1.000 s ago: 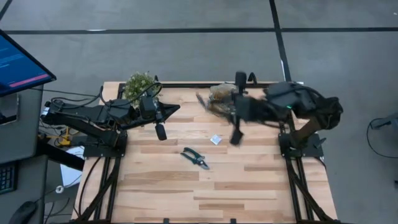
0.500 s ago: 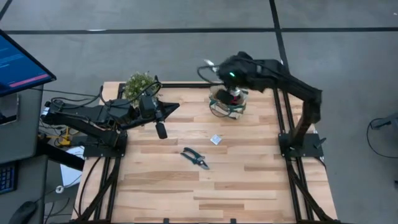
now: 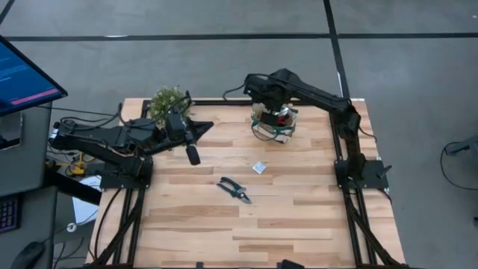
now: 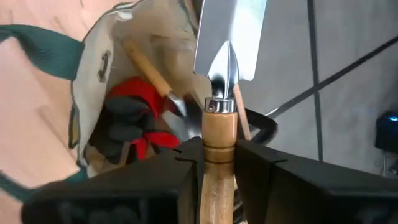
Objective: Pick & Place Garden tools in Gardening bag
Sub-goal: Put the brown trowel into the gardening bag
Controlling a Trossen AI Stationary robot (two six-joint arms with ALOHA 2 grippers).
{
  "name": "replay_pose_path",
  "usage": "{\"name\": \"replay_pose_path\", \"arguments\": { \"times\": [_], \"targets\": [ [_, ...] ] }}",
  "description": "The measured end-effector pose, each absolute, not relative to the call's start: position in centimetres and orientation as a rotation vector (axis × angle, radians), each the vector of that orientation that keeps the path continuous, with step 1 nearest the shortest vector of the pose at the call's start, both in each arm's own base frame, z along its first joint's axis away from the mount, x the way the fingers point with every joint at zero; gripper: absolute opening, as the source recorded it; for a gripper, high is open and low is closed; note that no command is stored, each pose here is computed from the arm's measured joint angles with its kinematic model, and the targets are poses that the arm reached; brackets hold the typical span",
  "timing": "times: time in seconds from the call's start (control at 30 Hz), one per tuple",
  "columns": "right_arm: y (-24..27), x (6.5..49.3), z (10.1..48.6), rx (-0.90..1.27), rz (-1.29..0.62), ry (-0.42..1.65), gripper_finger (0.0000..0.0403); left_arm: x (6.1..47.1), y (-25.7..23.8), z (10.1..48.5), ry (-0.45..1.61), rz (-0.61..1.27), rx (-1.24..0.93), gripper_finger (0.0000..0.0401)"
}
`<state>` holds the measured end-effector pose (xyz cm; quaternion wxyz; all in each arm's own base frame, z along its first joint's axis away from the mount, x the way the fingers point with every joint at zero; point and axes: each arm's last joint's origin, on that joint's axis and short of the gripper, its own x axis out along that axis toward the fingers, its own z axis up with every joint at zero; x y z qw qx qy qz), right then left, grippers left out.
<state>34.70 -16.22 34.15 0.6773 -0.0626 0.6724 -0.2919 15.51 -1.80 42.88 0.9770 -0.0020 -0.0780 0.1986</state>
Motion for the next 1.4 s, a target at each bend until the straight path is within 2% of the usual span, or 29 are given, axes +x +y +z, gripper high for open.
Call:
{"name": "replay_pose_path", "arguments": {
  "times": [0.23, 0.4, 0.7, 1.17, 1.4],
  "targets": [
    [-16.4, 34.0, 30.9, -0.127, -0.64, 1.645, 0.0055, 14.7, -1.6, 43.2, -0.181, 0.407, -0.016, 0.0007],
    [-15.3, 32.8, 30.1, -0.138, -0.611, 1.7, 0.0055, 14.3, -1.5, 43.4, -0.19, 0.408, -0.02, 0.0005],
    [-14.1, 32.9, 27.4, -0.26, -0.434, 1.839, 0.0055, 14.3, -1.5, 43.4, -0.192, 0.407, -0.021, 0.0005],
    [-15.1, 33.3, 26.7, -0.312, -0.376, 1.845, 0.0055, 14.3, -1.5, 43.4, -0.192, 0.407, -0.021, 0.0007],
    [-15.3, 33.9, 26.6, -0.325, -0.396, 1.776, 0.0055, 14.3, -1.5, 43.4, -0.192, 0.407, -0.02, 0.0008]
  ]
}}
